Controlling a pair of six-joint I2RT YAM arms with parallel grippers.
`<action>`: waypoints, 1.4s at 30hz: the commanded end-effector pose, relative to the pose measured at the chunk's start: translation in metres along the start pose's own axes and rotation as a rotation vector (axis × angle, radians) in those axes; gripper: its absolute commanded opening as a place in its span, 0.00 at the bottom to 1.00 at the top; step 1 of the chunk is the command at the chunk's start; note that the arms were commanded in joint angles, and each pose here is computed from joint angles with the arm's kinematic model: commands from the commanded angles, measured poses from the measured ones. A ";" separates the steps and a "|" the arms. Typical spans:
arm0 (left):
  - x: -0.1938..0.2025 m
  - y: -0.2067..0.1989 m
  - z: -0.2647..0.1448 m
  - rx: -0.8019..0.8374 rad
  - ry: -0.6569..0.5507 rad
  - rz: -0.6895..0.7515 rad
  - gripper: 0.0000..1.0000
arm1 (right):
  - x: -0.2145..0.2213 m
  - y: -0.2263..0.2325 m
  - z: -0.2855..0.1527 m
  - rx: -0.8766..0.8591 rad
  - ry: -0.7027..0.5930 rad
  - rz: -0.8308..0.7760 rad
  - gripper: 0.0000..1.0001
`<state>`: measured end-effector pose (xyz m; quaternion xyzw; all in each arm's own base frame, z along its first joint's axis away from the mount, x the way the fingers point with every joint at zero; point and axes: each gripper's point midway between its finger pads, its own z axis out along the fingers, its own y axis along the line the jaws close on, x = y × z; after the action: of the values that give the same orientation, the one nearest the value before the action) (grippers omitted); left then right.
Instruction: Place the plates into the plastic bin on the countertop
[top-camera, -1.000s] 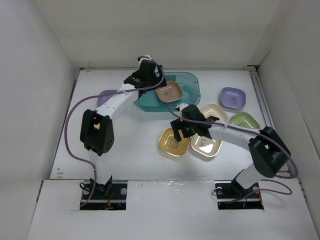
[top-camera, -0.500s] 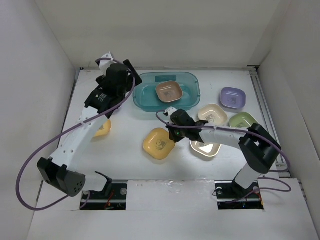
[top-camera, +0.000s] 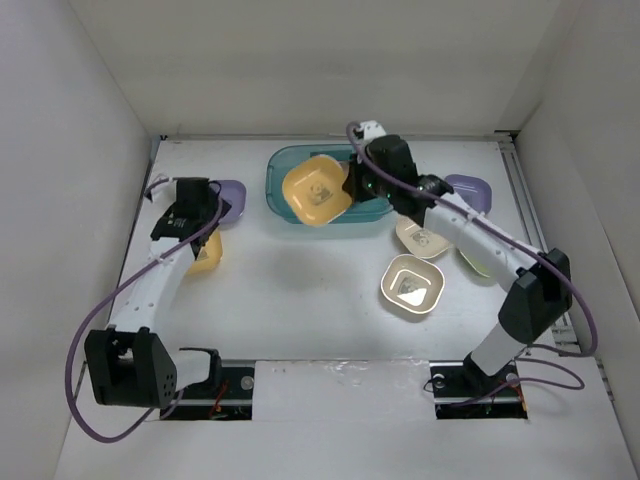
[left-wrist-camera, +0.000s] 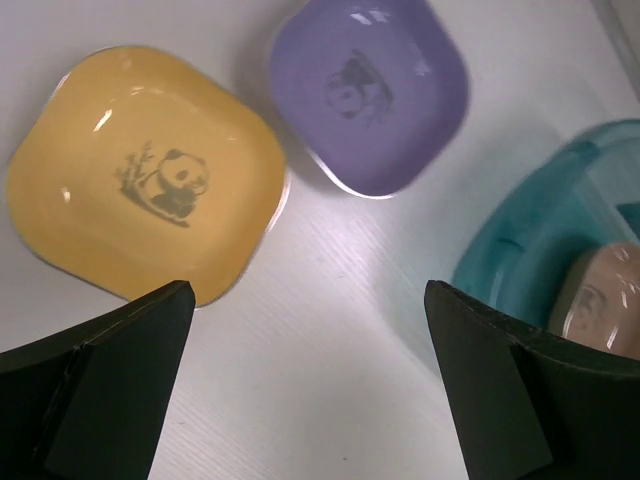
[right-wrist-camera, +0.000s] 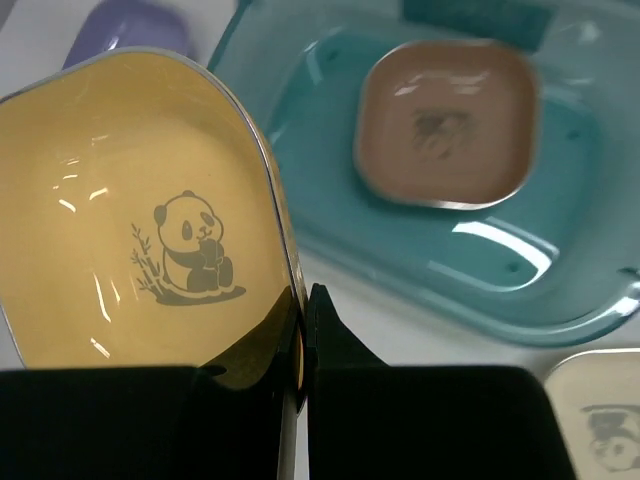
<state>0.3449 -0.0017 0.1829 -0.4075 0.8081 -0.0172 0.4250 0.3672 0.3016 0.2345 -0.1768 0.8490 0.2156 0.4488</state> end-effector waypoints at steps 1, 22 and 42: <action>-0.014 0.036 0.008 -0.044 -0.037 -0.179 1.00 | -0.025 -0.038 0.019 0.064 -0.017 0.055 0.00; -0.013 0.107 -0.008 -0.243 -0.045 -0.218 1.00 | -0.029 -0.163 0.142 0.173 0.046 0.229 0.18; 0.081 0.156 0.059 -0.399 0.100 -0.277 0.93 | -0.116 -0.061 0.034 -0.007 -0.177 0.058 1.00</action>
<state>0.2503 0.0605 0.0383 -0.5680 0.7742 0.0617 0.2724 0.4946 0.2683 0.2645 -0.1094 0.8436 0.2210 0.4770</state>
